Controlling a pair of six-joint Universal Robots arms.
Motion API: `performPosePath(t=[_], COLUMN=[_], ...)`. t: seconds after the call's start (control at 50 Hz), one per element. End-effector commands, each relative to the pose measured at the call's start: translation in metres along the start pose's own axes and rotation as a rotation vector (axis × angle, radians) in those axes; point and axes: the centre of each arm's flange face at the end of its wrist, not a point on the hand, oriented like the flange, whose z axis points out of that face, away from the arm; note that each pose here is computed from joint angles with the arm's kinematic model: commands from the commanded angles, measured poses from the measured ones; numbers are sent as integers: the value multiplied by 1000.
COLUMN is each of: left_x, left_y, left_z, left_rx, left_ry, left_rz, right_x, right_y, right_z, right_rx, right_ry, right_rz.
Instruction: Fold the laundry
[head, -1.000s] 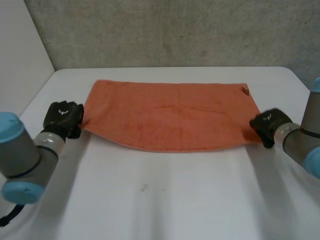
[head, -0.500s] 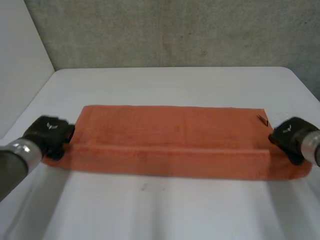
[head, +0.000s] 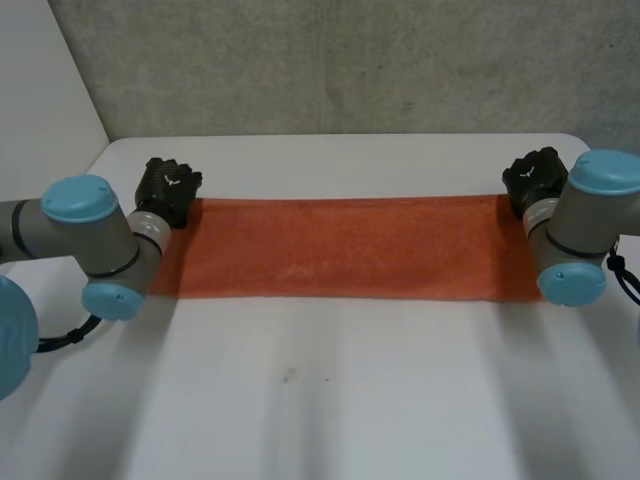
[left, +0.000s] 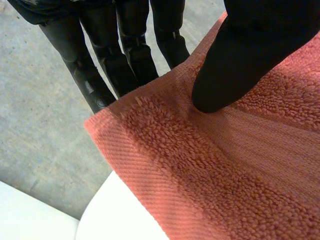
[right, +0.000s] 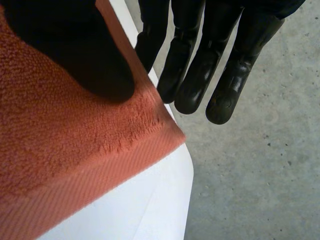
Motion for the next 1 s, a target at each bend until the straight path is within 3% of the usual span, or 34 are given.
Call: performPosePath(t=[0.02,0.14,0.34,0.48,0.54,0.66,0.78,1.0], left_x=[8,3,-21,-28,-23,-19,-18,-20], left_y=[-2,-30,-65,-72,-70,-67,-59,-53], left_z=[7,1,-39,-84,-110,-127,-133,-135], left_rx=[105,257,263,209,164,103,42,13], left_ry=[0,-56,-81,-49,-10,11,2,-29], left_rz=[13,32,23,-73,-193,-318,-406,-412], right_x=[-9,-9,44,49,50,43,49,38], right_y=[1,2,-30,-29,-7,10,27,61], right_z=[5,-3,-62,-105,-115,-121,-111,-89], right_rx=[-5,-30,-46,-118,-208,-236,-234,-236], right_ry=[7,-12,-56,-221,-288,-345,-311,-262], right_rz=[21,106,322,413,477,506,515,507])
